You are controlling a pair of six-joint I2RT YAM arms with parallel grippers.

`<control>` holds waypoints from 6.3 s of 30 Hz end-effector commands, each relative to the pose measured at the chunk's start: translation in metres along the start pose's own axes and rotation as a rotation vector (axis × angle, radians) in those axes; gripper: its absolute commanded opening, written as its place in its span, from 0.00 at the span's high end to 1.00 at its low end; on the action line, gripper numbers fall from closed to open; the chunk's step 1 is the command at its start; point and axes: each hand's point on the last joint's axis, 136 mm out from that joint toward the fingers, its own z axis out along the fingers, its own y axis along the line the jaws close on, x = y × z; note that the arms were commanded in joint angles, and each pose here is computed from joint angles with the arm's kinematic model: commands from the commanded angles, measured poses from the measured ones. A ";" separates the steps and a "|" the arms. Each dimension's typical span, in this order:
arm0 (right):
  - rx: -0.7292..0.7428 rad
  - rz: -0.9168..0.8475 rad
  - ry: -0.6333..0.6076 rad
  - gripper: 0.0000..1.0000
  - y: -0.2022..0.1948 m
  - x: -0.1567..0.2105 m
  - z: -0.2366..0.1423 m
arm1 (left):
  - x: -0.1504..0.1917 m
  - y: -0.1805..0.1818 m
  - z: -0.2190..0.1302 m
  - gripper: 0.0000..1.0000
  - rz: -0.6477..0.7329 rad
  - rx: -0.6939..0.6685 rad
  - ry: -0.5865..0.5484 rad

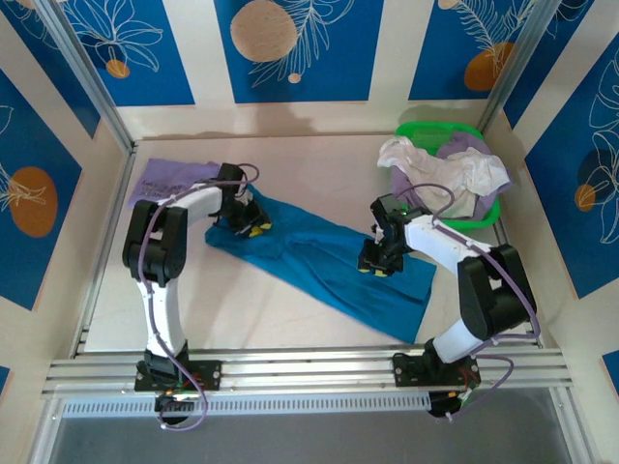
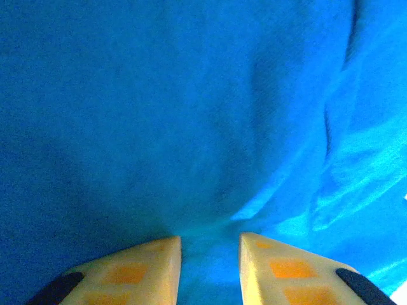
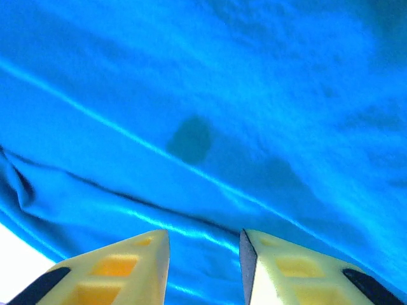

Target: Fold and stack the t-shirts

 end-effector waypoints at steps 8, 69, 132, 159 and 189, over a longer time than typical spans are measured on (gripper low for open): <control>-0.052 -0.014 0.023 0.55 0.011 0.018 -0.018 | 0.017 -0.014 -0.052 0.67 0.025 -0.029 -0.062; -0.125 -0.206 0.315 0.51 0.182 0.092 0.094 | -0.031 -0.050 -0.096 0.63 0.126 0.045 -0.167; -0.034 -0.014 0.020 0.50 0.018 0.081 0.002 | 0.120 -0.034 -0.056 0.59 0.267 -0.065 -0.006; -0.153 -0.062 0.090 0.56 0.004 0.097 0.031 | 0.272 0.057 -0.026 0.57 0.201 -0.071 0.110; -0.245 -0.053 0.194 1.00 0.017 0.137 0.018 | 0.284 0.039 -0.025 1.00 0.221 -0.022 0.104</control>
